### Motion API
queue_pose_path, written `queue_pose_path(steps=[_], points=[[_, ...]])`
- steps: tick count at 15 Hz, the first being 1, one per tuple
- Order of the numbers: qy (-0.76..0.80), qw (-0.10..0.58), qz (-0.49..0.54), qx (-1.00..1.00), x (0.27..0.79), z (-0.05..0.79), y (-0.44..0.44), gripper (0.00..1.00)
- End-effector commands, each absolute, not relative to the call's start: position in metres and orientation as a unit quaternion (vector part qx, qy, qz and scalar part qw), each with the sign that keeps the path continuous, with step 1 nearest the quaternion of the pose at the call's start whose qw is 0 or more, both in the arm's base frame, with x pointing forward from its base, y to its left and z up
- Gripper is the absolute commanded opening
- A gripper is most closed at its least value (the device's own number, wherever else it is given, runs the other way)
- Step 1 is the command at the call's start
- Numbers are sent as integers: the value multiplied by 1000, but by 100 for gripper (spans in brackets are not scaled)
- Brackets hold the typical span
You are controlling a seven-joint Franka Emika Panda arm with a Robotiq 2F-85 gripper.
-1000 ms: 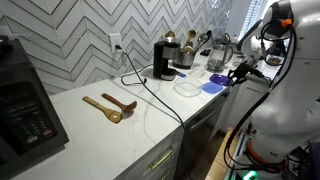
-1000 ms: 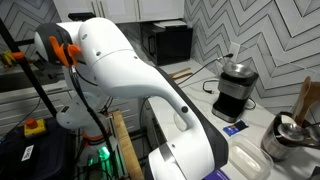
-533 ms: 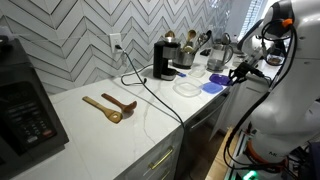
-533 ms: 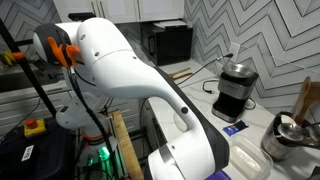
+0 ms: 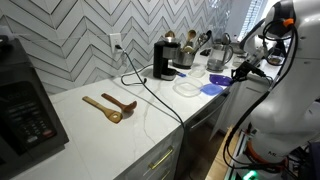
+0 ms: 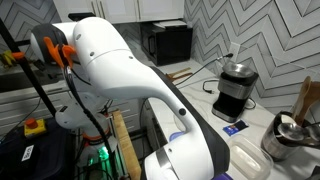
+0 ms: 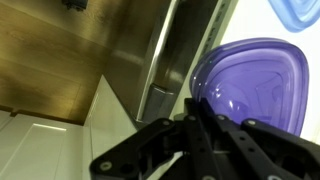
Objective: Cover the lunch boxes with their lids
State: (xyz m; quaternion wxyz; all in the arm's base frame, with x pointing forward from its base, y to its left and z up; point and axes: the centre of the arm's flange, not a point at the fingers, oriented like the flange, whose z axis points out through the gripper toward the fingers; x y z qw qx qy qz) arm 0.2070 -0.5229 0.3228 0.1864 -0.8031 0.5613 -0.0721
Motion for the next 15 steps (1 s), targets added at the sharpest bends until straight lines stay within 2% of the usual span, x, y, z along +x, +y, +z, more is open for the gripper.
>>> queue_pose_path(steps=[1,15], points=[[569,196,-80,-795,206,321,-522,1],[519,146,-91,-838,204,416,-487,2]])
